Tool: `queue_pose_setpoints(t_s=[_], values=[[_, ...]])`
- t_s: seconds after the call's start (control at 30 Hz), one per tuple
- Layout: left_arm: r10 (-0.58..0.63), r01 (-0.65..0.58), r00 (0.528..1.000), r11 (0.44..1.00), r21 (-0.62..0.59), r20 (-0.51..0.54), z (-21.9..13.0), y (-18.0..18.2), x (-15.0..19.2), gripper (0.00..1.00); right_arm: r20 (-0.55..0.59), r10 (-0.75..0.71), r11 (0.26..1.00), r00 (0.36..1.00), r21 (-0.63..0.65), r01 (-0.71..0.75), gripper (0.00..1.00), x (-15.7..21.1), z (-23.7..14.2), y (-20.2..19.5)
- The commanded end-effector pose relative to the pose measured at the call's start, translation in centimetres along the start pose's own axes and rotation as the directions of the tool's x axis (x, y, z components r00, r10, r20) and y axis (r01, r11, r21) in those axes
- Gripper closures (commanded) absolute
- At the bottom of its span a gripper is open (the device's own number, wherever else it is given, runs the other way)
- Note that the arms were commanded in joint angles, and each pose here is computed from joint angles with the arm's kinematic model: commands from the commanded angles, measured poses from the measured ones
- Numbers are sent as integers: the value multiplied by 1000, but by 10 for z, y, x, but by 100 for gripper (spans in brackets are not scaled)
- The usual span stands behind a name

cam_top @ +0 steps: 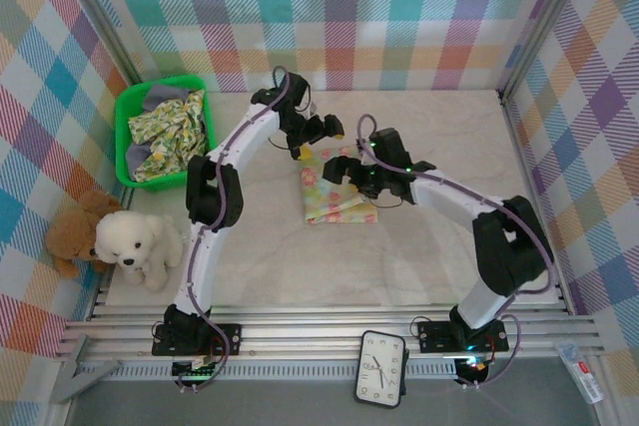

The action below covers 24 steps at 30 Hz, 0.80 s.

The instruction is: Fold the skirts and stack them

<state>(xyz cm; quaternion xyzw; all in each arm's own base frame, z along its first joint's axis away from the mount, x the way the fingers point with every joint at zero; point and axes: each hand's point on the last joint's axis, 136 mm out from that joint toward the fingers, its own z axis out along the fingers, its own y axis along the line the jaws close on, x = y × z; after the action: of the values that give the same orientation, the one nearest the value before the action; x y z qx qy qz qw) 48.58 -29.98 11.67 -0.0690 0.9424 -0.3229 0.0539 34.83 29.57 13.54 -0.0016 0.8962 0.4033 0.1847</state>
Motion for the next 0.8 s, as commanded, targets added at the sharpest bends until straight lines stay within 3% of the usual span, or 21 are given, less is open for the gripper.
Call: queue_pose_setpoints(t_s=[0.0,0.1,0.2,0.3,0.47,0.57,0.67,0.77], values=[[22,-19,999,998,56,-44,11,-3,-2,0,-70,18,996,997,-87,-24,1,12,25,11],[-45,43,998,999,-27,-48,23,28,-4,0,-56,139,990,989,35,-137,1,23,37,-29],[-157,151,982,986,-64,-104,33,50,12,0,4,310,923,951,237,-303,1,36,33,-86],[-213,207,970,977,-58,-120,35,56,35,0,16,343,907,939,256,-335,1,36,30,-108],[-311,306,950,947,-96,-40,26,78,75,0,60,179,944,982,269,-189,1,-2,17,-123],[-342,338,939,937,-86,-38,29,79,115,0,46,3,985,999,170,-11,1,-33,16,-113],[-308,305,951,950,-68,-35,23,63,139,0,17,-135,987,991,85,133,1,-59,12,-97],[-201,202,979,977,-64,15,-5,44,136,0,23,-202,976,979,93,199,1,-77,1,-85]])
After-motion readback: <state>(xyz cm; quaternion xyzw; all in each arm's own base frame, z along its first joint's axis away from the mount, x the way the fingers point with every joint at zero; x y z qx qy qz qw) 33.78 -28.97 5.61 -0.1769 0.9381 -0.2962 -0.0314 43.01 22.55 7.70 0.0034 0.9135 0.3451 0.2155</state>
